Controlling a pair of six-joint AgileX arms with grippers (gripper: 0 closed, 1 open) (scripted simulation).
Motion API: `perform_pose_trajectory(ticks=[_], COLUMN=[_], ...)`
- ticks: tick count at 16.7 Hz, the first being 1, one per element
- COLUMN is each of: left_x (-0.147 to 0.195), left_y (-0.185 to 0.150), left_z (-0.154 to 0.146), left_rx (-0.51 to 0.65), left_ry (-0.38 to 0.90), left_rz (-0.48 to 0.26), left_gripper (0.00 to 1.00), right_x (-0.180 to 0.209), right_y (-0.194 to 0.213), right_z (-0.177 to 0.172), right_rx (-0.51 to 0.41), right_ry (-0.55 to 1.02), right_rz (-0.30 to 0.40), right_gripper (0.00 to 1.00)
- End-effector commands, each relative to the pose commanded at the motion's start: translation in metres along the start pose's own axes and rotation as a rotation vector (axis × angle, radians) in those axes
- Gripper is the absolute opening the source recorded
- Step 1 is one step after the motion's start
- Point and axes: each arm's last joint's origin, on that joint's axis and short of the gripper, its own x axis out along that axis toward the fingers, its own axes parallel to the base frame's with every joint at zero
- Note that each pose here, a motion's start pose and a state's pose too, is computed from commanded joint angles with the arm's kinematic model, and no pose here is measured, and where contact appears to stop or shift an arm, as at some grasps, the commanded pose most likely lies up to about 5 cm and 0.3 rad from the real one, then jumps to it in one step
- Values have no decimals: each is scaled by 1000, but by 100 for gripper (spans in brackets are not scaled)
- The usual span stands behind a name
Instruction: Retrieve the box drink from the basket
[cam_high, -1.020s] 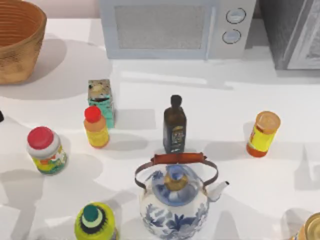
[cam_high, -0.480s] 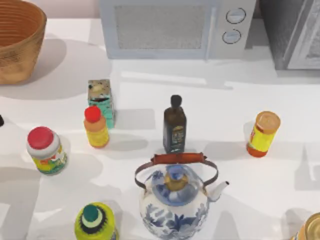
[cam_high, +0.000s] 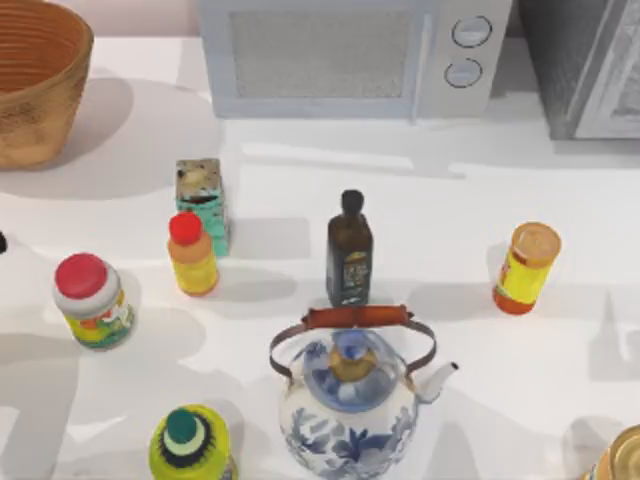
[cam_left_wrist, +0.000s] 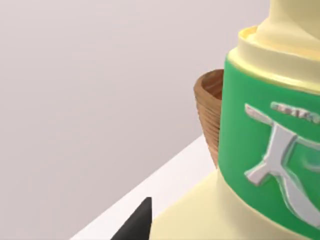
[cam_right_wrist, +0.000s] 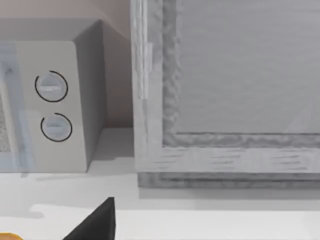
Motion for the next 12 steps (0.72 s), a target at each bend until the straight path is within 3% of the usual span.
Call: perform_pose_trajectory(ticks=[6,12], left_x=[0,0], left_y=[0,0], left_z=[0,0], left_rx=[0,0], left_ry=[0,0], left_rz=[0,0], left_gripper=[98,100], right_x=[0,0], right_y=[0,0], right_z=[0,0], right_rx=[0,0], right_ry=[0,0], right_rz=[0,0], right_gripper=[100,100])
